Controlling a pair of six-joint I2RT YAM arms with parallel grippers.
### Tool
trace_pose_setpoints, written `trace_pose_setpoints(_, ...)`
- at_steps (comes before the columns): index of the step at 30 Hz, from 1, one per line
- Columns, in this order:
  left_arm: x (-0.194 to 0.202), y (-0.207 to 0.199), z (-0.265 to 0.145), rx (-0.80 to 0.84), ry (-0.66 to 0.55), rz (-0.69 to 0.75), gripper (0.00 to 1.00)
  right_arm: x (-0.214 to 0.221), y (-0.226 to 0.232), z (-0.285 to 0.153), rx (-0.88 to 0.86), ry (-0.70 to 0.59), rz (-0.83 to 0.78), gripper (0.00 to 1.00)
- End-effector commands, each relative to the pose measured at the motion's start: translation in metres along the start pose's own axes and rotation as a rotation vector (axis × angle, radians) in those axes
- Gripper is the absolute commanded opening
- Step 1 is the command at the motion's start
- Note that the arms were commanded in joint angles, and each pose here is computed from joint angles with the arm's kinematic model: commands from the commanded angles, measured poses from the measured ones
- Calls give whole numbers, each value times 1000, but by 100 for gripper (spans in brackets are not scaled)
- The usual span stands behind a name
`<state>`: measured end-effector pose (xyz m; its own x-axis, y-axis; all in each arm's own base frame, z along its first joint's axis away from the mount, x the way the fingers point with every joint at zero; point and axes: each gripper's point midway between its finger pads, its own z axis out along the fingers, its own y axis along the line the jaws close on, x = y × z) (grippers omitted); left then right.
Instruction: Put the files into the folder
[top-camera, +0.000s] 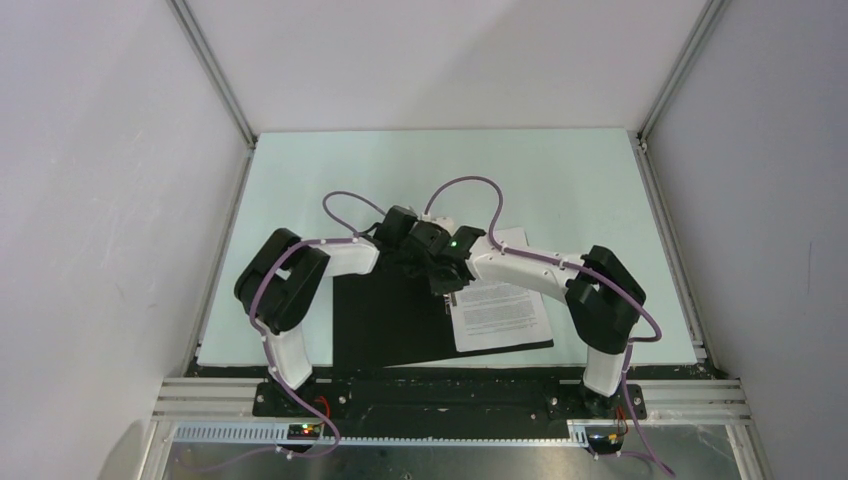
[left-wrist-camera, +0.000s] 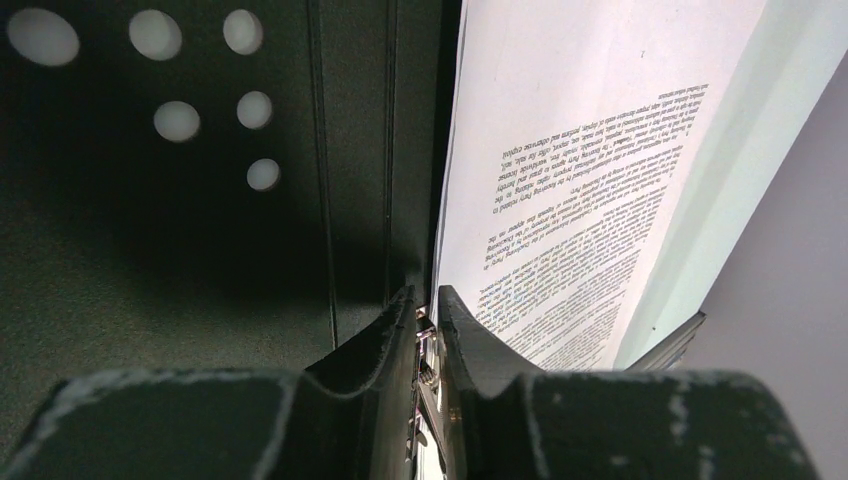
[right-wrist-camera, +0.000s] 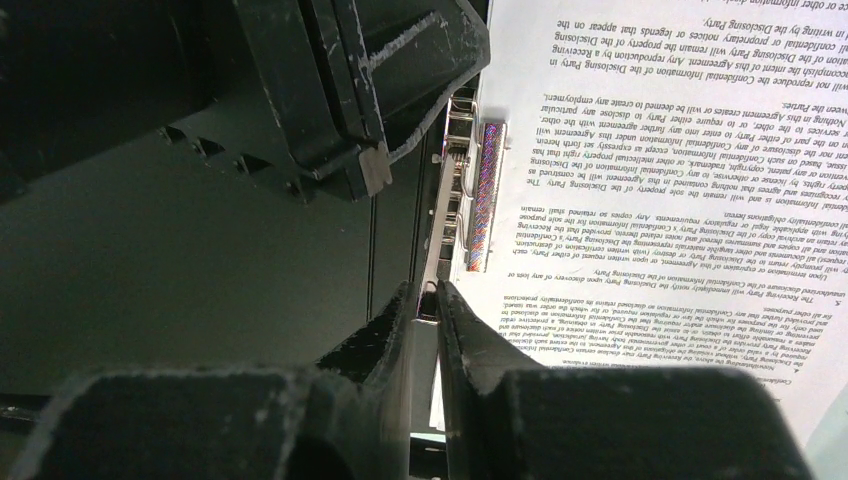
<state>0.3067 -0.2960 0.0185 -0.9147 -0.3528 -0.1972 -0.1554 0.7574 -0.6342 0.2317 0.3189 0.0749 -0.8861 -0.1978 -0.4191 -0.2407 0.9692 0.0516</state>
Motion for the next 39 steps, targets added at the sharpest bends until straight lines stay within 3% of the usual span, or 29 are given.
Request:
trace_pose_setpoints(1, 5, 30, 8, -82, 12, -43, 21, 14, -4, -1, 28, 21, -23, 17)
trace_pose_setpoints(39, 4, 45, 9, -121, 0, -84, 20, 81, -41, 50, 133, 153, 7, 14)
